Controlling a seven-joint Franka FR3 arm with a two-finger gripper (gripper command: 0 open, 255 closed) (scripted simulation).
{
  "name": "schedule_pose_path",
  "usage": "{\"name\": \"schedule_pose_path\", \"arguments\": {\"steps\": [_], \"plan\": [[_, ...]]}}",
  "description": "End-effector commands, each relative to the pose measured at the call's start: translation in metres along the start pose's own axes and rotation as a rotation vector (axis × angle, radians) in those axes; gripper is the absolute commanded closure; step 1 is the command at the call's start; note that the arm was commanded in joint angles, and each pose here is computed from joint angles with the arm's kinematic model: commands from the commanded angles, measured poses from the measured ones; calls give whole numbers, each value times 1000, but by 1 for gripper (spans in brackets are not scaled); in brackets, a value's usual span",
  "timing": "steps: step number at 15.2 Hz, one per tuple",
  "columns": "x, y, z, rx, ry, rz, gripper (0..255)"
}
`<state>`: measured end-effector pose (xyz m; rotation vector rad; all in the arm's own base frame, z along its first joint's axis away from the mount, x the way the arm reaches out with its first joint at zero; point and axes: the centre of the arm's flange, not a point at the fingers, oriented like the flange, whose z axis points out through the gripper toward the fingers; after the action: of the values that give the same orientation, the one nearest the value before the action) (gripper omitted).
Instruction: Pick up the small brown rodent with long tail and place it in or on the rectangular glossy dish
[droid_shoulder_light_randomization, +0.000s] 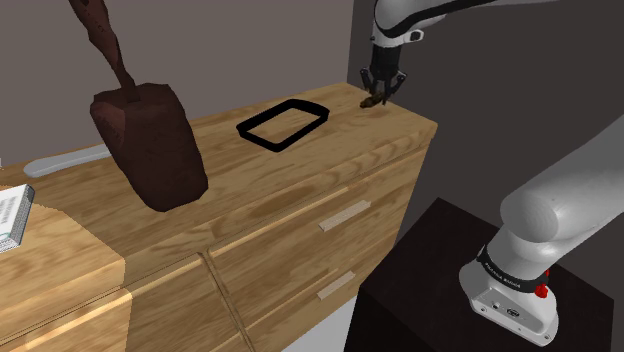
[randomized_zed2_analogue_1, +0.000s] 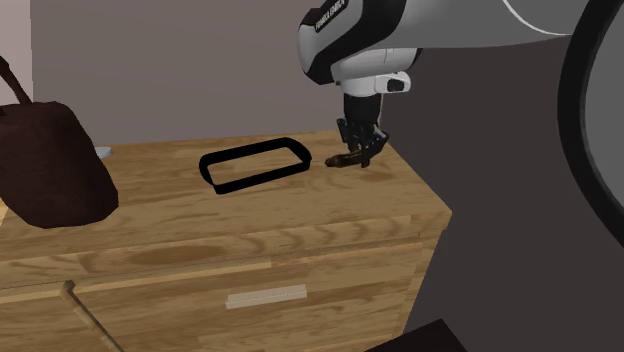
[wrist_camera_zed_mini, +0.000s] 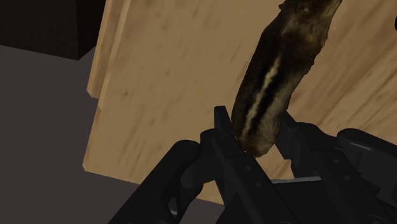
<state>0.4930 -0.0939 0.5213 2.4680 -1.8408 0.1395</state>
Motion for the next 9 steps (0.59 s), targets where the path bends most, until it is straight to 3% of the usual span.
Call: {"name": "schedule_pose_path", "arguments": {"steps": [1,5,9], "plan": [[1,0,-12,0,0,0,255],[3,0,-33,0,0,0,255],[-21,-47,-34,0,0,0,255]]}}
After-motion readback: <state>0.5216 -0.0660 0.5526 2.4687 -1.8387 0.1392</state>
